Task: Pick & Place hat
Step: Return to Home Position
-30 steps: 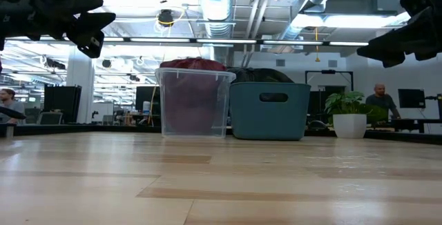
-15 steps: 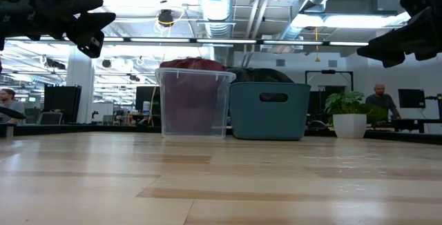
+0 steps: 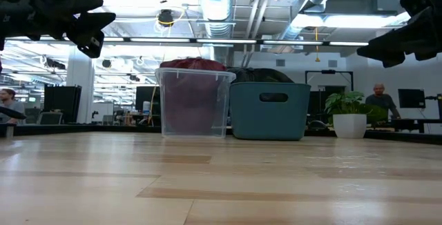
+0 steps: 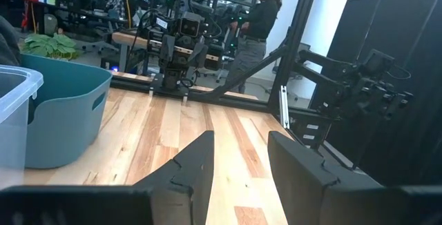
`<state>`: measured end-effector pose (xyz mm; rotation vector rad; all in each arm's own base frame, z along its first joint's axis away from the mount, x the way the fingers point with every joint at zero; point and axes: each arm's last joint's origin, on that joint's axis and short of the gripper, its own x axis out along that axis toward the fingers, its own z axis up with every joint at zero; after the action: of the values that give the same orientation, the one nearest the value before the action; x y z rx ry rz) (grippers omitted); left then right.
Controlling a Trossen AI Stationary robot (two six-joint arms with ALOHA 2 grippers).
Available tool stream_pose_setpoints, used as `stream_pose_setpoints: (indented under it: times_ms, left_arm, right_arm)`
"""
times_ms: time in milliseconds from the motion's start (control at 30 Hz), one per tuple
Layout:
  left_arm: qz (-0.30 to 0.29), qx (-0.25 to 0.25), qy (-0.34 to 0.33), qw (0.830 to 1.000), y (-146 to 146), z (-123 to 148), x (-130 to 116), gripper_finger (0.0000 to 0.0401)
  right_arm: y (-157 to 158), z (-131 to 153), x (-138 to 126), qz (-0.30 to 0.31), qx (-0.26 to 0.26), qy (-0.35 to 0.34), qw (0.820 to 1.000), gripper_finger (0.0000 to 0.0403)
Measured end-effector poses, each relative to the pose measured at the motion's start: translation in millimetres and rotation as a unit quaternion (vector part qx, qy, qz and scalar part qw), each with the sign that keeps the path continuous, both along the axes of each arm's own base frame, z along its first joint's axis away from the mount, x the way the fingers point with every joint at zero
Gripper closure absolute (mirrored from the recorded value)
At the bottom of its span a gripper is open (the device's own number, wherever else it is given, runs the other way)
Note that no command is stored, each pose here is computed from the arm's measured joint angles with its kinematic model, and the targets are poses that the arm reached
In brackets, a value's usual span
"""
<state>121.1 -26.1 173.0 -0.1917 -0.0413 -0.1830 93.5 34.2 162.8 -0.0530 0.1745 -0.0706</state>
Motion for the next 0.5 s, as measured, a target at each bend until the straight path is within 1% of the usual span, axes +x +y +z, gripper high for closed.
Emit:
stream_pose_setpoints:
  times_ms: [500]
  left_arm:
    - [0.0, 0.0, 0.0, 1.0, 0.0, 0.2, 0.0, 0.0266]
  right_arm:
    - [0.0, 0.0, 0.0, 0.0, 0.0, 0.0, 1.0, 0.0224]
